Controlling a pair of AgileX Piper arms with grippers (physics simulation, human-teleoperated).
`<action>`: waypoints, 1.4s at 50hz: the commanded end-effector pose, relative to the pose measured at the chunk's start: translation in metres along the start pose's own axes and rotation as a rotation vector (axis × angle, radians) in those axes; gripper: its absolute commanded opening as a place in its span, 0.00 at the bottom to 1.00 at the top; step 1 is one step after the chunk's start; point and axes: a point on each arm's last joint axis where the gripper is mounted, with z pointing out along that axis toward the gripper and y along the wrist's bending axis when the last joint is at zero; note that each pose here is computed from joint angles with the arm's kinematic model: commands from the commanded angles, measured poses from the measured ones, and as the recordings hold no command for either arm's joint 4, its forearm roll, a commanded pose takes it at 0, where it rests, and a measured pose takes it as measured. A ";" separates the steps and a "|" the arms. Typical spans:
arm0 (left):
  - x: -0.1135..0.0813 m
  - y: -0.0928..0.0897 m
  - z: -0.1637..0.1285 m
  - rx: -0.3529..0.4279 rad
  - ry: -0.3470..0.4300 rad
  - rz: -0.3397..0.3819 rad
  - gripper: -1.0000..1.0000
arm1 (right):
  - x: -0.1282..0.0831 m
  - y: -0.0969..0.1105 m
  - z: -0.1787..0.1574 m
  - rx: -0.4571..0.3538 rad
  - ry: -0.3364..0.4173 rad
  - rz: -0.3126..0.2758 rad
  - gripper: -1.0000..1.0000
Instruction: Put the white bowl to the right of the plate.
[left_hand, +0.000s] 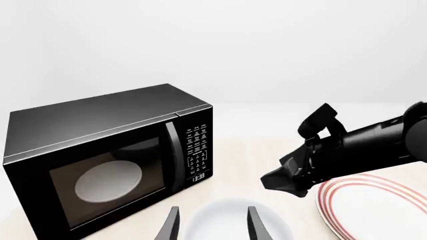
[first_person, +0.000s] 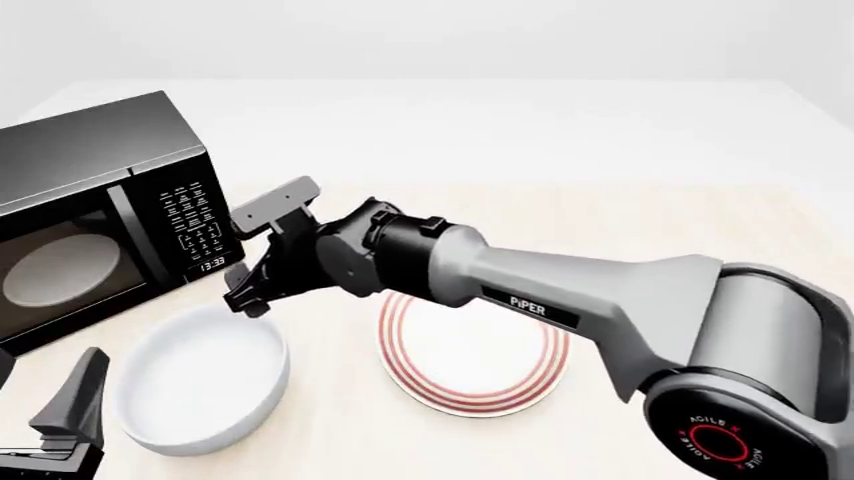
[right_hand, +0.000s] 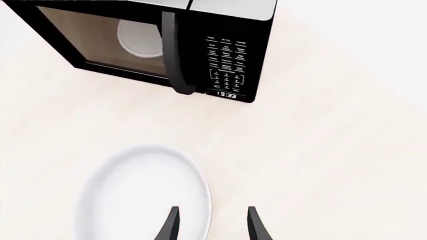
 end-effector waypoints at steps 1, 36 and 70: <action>0.000 0.000 0.000 0.000 0.000 0.000 1.00 | 0.011 0.010 0.017 -0.014 0.028 0.017 1.00; 0.000 0.000 0.000 0.000 0.000 0.000 1.00 | 0.041 0.016 0.045 -0.022 0.056 0.111 1.00; 0.000 0.000 0.000 0.000 0.000 0.000 1.00 | 0.062 0.018 0.057 -0.026 0.049 0.168 1.00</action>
